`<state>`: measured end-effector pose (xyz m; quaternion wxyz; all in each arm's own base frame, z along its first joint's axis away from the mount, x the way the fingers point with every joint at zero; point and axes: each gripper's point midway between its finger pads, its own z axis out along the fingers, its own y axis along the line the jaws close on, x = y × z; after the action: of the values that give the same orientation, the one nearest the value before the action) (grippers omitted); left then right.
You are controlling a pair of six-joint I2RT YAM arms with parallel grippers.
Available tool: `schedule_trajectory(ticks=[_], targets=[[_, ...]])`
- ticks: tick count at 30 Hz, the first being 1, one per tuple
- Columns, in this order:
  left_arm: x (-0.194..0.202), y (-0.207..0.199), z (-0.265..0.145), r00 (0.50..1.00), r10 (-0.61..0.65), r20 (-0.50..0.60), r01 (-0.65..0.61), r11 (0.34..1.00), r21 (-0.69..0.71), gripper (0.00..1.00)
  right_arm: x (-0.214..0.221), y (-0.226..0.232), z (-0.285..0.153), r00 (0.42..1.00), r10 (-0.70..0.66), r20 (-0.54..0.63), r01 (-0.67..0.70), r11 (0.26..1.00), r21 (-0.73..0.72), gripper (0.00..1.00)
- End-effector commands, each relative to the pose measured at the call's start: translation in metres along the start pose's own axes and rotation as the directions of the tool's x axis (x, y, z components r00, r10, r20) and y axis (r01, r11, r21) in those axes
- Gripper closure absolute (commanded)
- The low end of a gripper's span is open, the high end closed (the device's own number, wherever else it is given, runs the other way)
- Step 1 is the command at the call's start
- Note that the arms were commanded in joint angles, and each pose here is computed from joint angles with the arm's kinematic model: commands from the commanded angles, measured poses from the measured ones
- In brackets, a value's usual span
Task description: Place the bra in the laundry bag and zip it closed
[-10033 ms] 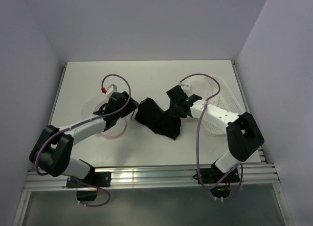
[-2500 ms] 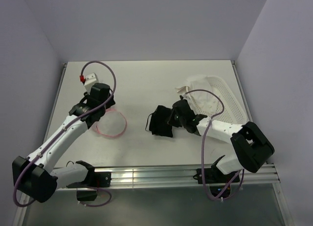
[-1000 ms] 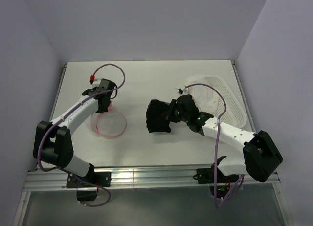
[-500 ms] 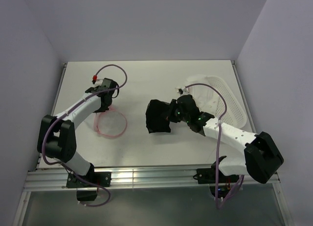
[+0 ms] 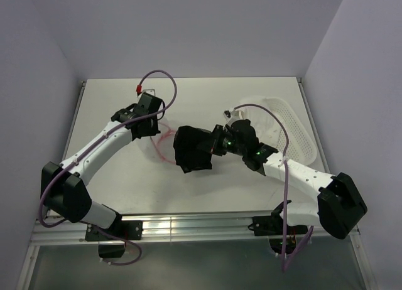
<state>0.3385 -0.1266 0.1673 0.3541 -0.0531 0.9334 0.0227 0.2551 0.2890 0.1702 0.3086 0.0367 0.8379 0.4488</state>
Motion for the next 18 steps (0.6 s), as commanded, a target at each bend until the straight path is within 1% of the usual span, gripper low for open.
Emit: schedule_trajectory(ticks=[1,3,4,7,10,16,18], targets=[[-0.006,-0.035,-0.011,0.999,-0.032,0.015,0.03,0.99,0.137,1.0,-0.004,0.046,-0.006,1.0,-0.024,-0.006,0.022,0.98,-0.196,1.0],[-0.001,-0.044,-0.009,0.999,-0.037,0.006,0.035,0.986,0.162,1.0,0.001,0.05,-0.004,0.999,-0.014,-0.039,0.005,0.974,-0.226,1.0],[0.001,-0.052,-0.01,1.0,-0.028,0.003,0.028,0.983,0.181,1.0,0.003,0.057,-0.004,0.998,-0.021,-0.052,0.006,0.965,-0.264,1.0],[0.004,-0.066,-0.011,1.0,-0.023,0.009,0.021,0.975,0.22,1.0,0.008,0.055,0.002,0.997,-0.01,-0.081,-0.012,0.962,-0.273,1.0],[0.003,-0.079,-0.017,1.0,-0.017,0.024,0.01,0.962,0.272,1.0,0.017,0.05,0.012,0.993,0.0,-0.122,-0.034,0.961,-0.275,1.0],[0.008,-0.088,-0.024,1.0,-0.006,0.023,-0.002,0.948,0.317,1.0,0.031,0.036,0.036,0.985,0.009,-0.174,-0.05,0.971,-0.233,1.0],[0.014,-0.092,-0.028,1.0,0.009,0.016,-0.014,0.936,0.353,1.0,0.033,0.038,0.043,0.983,0.009,-0.184,-0.053,0.97,-0.236,1.0]])
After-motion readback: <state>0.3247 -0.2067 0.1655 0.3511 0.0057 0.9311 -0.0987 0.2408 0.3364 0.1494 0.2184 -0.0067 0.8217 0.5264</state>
